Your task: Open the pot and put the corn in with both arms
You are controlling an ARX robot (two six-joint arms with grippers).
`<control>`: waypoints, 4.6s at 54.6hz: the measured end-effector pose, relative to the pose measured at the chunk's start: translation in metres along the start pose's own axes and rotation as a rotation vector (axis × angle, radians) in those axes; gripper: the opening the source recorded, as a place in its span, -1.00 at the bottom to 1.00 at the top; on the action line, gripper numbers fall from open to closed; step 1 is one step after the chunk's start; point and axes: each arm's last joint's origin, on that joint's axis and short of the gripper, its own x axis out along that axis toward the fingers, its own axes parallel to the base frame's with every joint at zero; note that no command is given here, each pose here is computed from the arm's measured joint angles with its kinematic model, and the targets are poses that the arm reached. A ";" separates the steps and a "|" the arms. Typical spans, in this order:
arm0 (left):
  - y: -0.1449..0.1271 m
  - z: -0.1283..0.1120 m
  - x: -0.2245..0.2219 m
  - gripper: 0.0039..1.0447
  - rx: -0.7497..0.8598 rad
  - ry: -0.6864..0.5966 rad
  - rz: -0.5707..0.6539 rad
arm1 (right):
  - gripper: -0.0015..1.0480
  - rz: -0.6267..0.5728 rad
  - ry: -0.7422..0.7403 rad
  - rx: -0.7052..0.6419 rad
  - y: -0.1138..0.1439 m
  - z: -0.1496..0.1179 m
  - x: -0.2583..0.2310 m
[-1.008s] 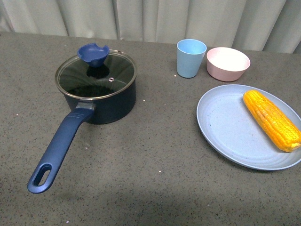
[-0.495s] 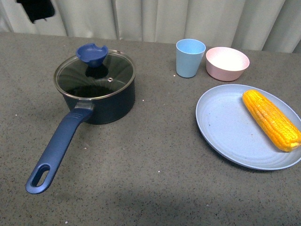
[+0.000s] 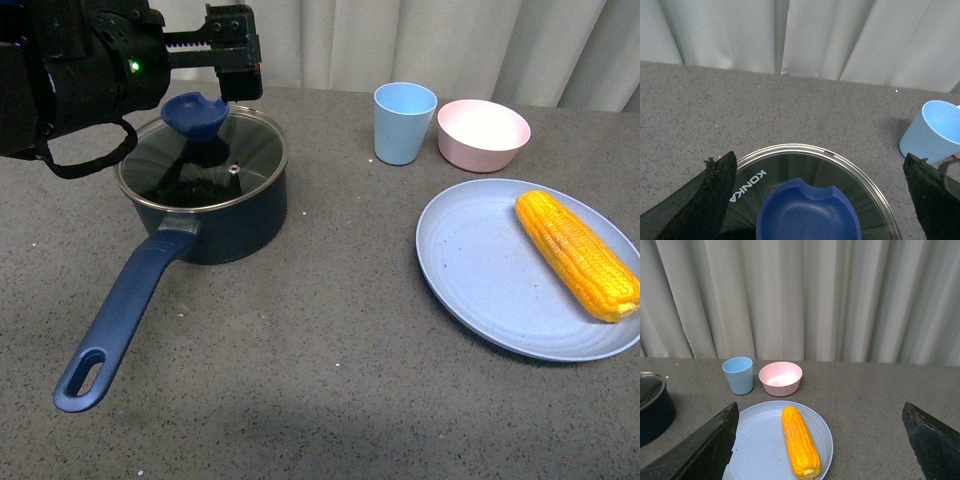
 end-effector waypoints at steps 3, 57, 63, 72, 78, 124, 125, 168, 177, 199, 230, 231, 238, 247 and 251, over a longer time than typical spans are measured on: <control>0.000 -0.005 0.006 0.88 0.006 0.016 -0.001 | 0.83 0.000 0.000 0.000 0.000 0.000 0.000; 0.001 -0.009 0.008 0.18 0.039 0.030 -0.028 | 0.83 0.000 0.000 0.000 0.000 0.000 0.000; 0.015 0.016 -0.001 0.18 0.022 -0.041 -0.007 | 0.83 0.000 0.000 0.000 0.000 0.000 0.000; 0.067 0.025 -0.010 0.18 0.010 -0.089 0.117 | 0.83 0.000 0.000 0.000 0.000 0.000 0.000; 0.112 0.006 -0.016 0.18 -0.029 -0.082 0.234 | 0.83 0.000 0.000 0.000 0.000 0.000 0.000; 0.150 -0.106 -0.007 0.18 -0.123 0.083 0.340 | 0.82 0.000 0.000 0.000 0.000 0.000 0.000; 0.149 -0.106 -0.007 0.18 -0.122 0.085 0.340 | 0.83 0.000 0.000 0.000 0.000 0.000 0.000; 0.124 -0.012 -0.082 0.88 -0.085 -0.122 0.373 | 0.83 0.000 0.000 0.000 0.000 0.000 0.000; 0.113 0.006 -0.121 0.60 -0.017 -0.219 0.180 | 0.83 0.000 0.000 0.000 0.000 0.000 0.000; 0.086 0.000 -0.185 -0.68 0.061 -0.247 0.113 | 0.83 0.001 0.000 0.000 0.000 0.000 0.000; 0.078 -0.014 -0.240 -0.93 0.066 -0.248 0.109 | 0.83 0.000 0.000 0.000 0.000 0.000 0.000; 0.078 -0.014 -0.241 -0.93 0.066 -0.249 0.109 | 0.83 0.000 0.000 0.000 0.000 0.000 0.000; 0.077 -0.012 -0.248 -0.93 0.066 -0.260 0.109 | 0.83 0.000 0.000 0.000 0.000 0.000 0.000; 0.076 -0.011 -0.257 -0.93 0.067 -0.272 0.108 | 0.83 0.000 0.000 0.000 0.000 0.000 0.000; 0.076 -0.011 -0.260 -0.93 0.067 -0.274 0.108 | 0.83 0.000 0.000 0.000 0.000 0.000 0.000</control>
